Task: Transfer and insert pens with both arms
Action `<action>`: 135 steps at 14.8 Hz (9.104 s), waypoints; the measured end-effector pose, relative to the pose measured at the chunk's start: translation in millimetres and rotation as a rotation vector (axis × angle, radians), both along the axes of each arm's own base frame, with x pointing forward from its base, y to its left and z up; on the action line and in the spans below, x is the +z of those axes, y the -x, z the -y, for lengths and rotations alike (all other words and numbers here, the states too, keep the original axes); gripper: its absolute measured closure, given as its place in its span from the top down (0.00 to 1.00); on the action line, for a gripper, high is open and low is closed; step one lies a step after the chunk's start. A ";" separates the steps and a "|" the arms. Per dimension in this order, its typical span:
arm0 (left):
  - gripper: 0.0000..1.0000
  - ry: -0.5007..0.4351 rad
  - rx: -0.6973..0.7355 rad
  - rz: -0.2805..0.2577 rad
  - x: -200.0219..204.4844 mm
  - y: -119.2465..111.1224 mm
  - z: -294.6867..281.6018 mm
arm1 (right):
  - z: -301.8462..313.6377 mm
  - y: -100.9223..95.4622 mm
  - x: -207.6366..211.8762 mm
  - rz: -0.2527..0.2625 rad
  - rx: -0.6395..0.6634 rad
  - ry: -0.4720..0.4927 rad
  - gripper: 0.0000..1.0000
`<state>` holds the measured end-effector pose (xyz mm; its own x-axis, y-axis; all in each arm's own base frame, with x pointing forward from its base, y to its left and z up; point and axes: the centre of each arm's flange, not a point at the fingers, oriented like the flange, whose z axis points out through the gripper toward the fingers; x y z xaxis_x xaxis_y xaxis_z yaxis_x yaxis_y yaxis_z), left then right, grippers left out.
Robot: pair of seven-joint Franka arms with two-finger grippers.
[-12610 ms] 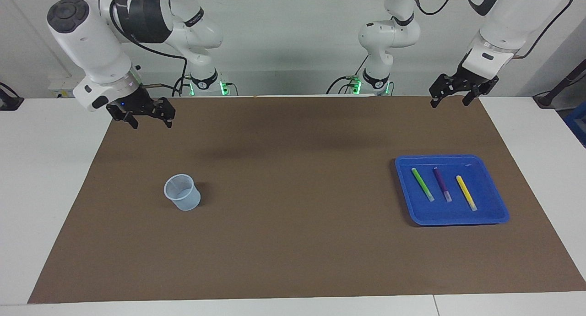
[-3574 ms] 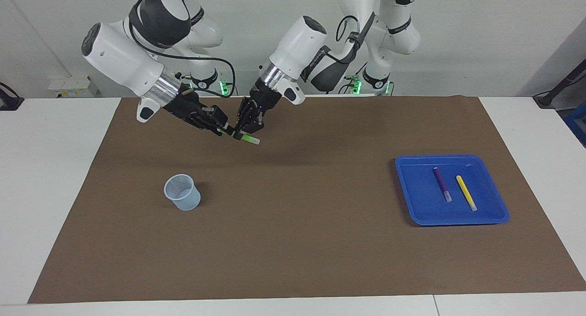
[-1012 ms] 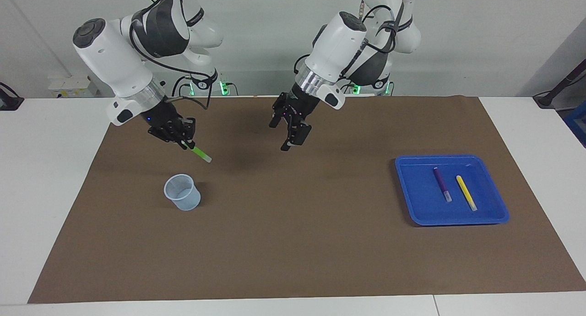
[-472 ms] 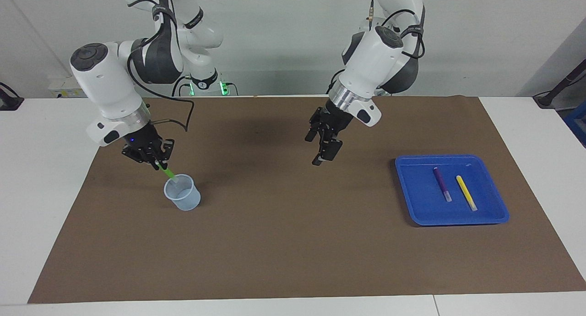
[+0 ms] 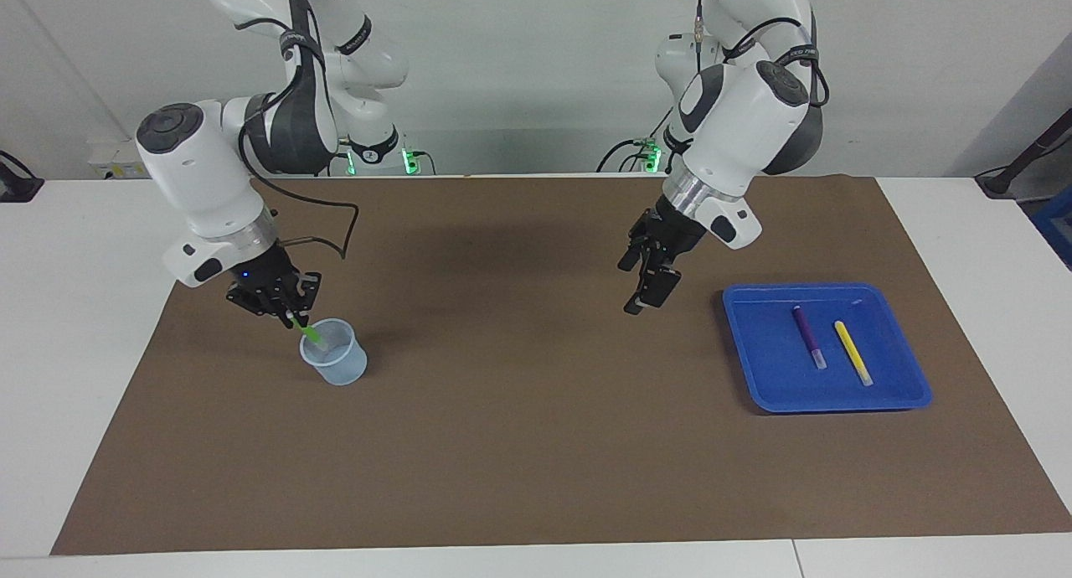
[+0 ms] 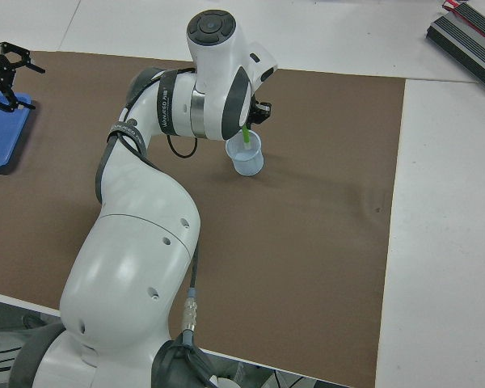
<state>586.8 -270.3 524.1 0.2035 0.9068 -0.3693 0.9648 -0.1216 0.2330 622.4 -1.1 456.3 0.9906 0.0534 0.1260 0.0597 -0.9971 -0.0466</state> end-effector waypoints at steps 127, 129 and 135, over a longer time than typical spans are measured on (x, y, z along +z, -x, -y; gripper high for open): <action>0.17 0.349 0.249 0.105 -0.6 81.4 223.3 | -99.4 38.2 96.9 -0.175 -0.424 -0.758 0.52; 0.17 0.354 0.255 0.108 3.3 84.8 231.5 | -102.0 38.7 96.8 -0.176 -0.419 -0.754 0.48; 0.17 0.366 0.258 0.102 7.2 89.4 239.6 | -100.2 37.1 96.9 -0.153 -0.421 -0.738 0.45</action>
<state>497.4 -509.9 531.4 0.0401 0.7461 -0.6647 0.9226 0.2278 0.3114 585.3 99.2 553.2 0.9182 -0.3653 -0.1530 -0.3684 -0.6463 -0.6683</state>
